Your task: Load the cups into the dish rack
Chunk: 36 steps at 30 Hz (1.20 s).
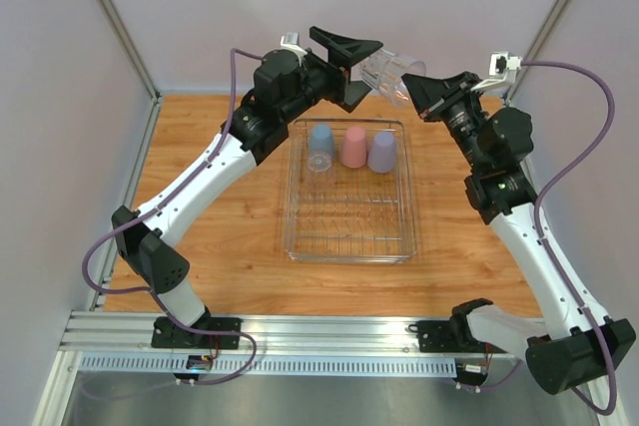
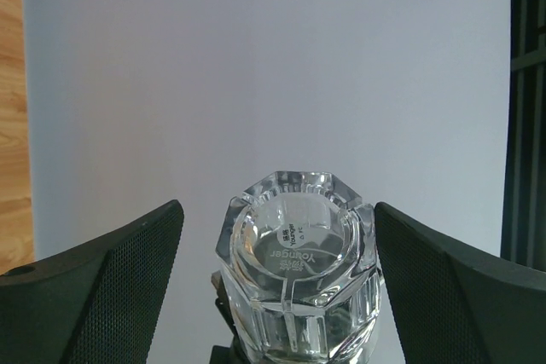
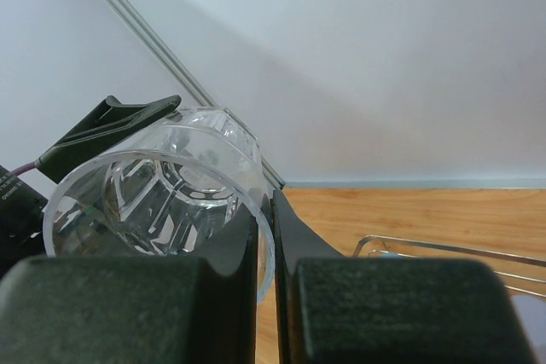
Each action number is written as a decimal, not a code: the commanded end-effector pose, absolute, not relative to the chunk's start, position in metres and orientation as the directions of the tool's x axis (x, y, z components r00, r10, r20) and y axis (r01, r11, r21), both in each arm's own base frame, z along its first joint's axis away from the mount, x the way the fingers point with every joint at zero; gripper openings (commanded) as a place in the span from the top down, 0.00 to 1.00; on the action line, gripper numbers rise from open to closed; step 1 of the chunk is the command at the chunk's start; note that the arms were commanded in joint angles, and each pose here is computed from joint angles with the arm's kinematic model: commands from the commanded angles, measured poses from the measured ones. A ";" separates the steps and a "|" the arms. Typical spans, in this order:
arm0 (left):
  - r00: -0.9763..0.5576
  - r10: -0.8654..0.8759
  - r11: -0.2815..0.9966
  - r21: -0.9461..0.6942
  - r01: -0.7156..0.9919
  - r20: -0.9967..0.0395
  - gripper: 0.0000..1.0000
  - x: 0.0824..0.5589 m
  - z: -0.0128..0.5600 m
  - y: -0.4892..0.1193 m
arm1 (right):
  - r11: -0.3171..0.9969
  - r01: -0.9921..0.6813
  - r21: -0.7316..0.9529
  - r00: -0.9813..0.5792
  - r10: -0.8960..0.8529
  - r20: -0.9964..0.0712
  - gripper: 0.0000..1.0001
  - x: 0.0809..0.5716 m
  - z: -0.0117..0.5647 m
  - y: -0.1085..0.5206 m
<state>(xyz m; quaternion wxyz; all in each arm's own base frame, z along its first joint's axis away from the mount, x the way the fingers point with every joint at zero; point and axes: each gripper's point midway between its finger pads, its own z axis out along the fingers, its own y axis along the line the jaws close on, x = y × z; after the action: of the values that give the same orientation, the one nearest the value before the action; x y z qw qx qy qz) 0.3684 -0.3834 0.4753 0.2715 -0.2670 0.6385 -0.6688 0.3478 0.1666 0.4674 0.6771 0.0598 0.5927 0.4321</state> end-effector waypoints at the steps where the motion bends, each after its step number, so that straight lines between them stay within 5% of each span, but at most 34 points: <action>1: -0.726 -0.688 -0.079 -0.994 0.074 0.001 0.00 0.356 0.505 -0.382 | 0.621 -0.587 0.519 0.058 0.672 -0.738 0.99 0.337 0.520 0.164; 10: -0.730 -0.683 -0.096 -0.994 0.061 0.021 0.06 0.346 0.513 -0.386 | 0.640 -0.575 0.510 0.036 0.642 -0.766 0.99 0.351 0.502 0.185; 15: -0.679 -0.733 -0.117 -0.992 0.056 0.048 0.19 0.352 0.510 -0.375 | 0.655 -0.575 0.491 0.061 0.633 -0.772 1.00 0.348 0.505 0.184; 25: -0.621 -0.784 -0.096 -0.990 0.105 0.011 0.09 0.365 0.516 -0.369 | 0.659 -0.567 0.495 0.068 0.636 -0.769 0.99 0.338 0.500 0.178; 36: -0.650 -0.760 -0.098 -0.989 0.111 0.003 0.18 0.368 0.511 -0.382 | 0.657 -0.566 0.499 0.036 0.624 -0.781 0.99 0.340 0.491 0.182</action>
<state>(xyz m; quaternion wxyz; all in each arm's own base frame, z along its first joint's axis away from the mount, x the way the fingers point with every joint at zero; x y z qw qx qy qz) 0.3728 -0.3797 0.4886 0.3089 -0.2960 0.6108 -0.6663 0.3473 0.1868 0.4713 0.6975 0.0290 0.5872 0.4097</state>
